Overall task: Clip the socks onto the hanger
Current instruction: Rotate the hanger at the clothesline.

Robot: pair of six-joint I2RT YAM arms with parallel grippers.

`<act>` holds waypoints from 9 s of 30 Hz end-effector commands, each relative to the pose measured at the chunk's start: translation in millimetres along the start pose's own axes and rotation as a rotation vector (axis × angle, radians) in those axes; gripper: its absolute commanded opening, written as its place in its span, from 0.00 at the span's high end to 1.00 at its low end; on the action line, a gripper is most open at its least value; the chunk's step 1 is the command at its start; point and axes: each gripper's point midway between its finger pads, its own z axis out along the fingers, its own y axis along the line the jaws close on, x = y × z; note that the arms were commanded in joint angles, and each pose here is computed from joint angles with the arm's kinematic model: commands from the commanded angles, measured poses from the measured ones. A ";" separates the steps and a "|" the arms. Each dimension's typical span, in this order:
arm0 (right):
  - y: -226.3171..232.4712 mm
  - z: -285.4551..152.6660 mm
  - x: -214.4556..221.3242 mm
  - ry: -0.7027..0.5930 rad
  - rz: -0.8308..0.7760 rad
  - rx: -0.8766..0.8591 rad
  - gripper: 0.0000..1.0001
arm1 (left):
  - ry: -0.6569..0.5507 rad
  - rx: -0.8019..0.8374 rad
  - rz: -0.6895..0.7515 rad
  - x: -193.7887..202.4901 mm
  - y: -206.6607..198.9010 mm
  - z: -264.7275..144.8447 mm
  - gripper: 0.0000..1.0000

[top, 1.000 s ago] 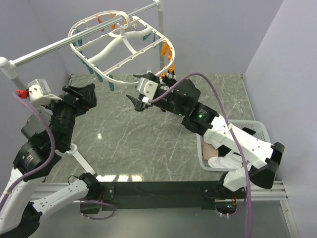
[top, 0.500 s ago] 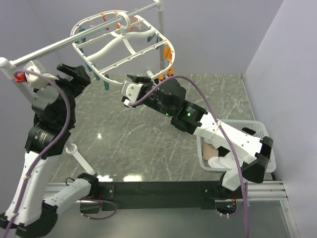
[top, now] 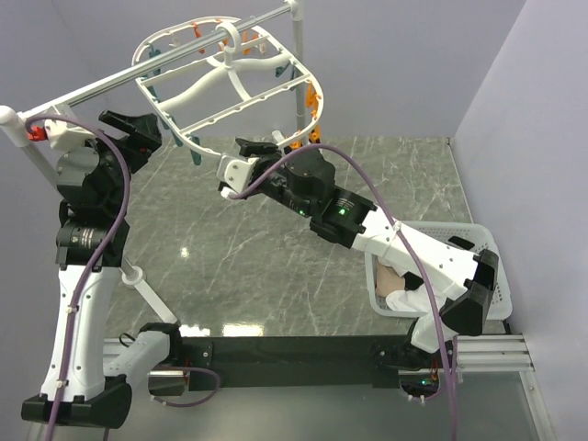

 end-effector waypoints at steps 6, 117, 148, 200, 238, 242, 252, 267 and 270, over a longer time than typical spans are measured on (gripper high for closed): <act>-23.3 3.2 -21.0 -0.050 -0.036 0.069 0.51 | -0.010 0.149 -0.059 -11.6 -32.5 7.2 0.12; -137.3 -112.6 61.1 0.031 1.061 0.505 0.13 | 0.232 0.508 -0.071 102.7 -128.3 -78.8 0.45; -151.3 -119.3 66.8 0.026 1.034 0.496 0.18 | 0.324 0.671 0.002 164.2 -195.5 -76.5 0.44; -87.5 -128.5 5.9 -0.120 0.403 0.151 0.15 | -0.103 -0.093 -0.043 -39.8 -13.6 -15.3 0.12; -85.4 -92.2 38.0 -0.029 0.186 0.228 0.17 | -0.147 -0.069 -0.298 -24.3 -16.4 35.5 0.27; -87.3 -91.7 40.7 -0.022 0.183 0.244 0.18 | -0.109 -0.037 -0.316 -14.7 -23.3 44.2 0.29; -90.9 -91.7 40.5 -0.036 0.193 0.271 0.22 | -0.082 0.035 -0.330 -9.1 -35.8 47.9 0.52; -96.4 -83.0 38.5 -0.051 0.222 0.289 0.25 | -0.218 0.003 -0.395 -36.0 -16.9 12.8 0.72; -96.0 -80.2 39.3 -0.047 0.237 0.286 0.25 | -0.262 -0.001 -0.404 -46.8 -12.6 -0.2 0.72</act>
